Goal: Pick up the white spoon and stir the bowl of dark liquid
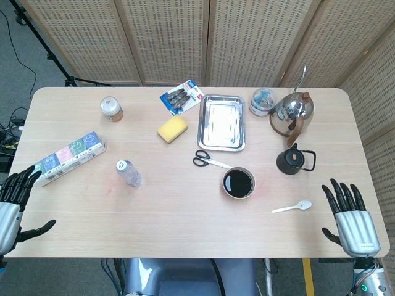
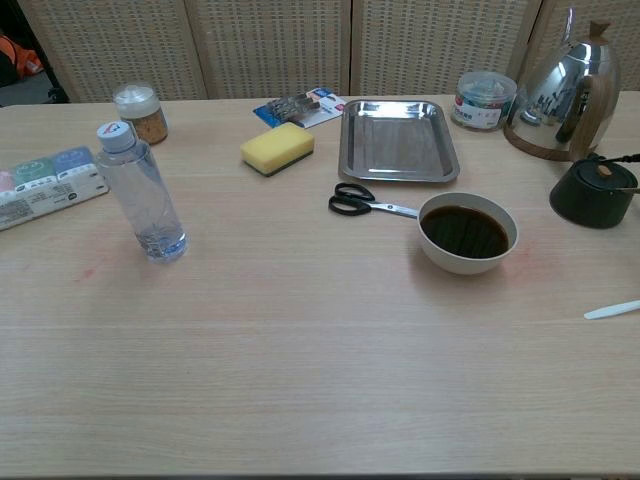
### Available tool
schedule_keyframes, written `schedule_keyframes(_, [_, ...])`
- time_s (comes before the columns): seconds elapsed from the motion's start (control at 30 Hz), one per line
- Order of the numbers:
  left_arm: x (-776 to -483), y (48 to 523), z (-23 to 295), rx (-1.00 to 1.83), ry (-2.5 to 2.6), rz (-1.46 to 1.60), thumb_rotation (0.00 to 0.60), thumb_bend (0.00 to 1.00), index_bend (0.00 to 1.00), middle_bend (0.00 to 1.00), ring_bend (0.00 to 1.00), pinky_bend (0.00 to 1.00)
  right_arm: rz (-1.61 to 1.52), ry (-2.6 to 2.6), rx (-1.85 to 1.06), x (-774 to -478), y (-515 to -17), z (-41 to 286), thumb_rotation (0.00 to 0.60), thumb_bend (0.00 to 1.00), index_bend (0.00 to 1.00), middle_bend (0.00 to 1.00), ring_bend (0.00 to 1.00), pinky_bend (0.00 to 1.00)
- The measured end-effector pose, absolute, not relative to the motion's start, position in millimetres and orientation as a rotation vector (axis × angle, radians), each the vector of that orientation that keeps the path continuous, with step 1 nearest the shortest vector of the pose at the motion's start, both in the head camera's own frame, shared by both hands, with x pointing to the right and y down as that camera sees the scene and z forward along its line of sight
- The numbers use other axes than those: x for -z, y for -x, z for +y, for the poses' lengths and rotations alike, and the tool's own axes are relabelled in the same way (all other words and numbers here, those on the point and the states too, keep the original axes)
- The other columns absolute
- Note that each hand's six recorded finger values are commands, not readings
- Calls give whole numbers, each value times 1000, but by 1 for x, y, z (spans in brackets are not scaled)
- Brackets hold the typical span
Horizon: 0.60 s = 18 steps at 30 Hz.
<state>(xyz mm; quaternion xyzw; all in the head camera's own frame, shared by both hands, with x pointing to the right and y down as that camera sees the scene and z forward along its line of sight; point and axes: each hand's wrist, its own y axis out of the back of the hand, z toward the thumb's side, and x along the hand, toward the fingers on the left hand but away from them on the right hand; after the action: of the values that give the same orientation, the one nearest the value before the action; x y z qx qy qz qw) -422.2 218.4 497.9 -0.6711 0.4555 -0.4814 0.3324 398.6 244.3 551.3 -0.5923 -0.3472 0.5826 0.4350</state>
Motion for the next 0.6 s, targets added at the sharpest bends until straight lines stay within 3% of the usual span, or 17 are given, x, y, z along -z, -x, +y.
schedule_keyframes(0.17, [-497, 421, 218, 1255, 1758, 1189, 600, 0, 0, 0, 0, 0, -859, 1496, -1448, -554, -396, 246, 600, 0, 14, 0, 0, 0])
schedule_keyframes(0.4, [-495, 422, 216, 1245, 1757, 1205, 600, 0, 0, 0, 0, 0, -796, 1593, -1430, -573, -381, 244, 600, 0, 280, 0, 0, 0])
schedule_keyframes(0.6, [-494, 424, 214, 1243, 1761, 1216, 600, 0, 0, 0, 0, 0, -705, 1672, -1400, -601, -360, 230, 600, 73, 379, 0, 0, 0])
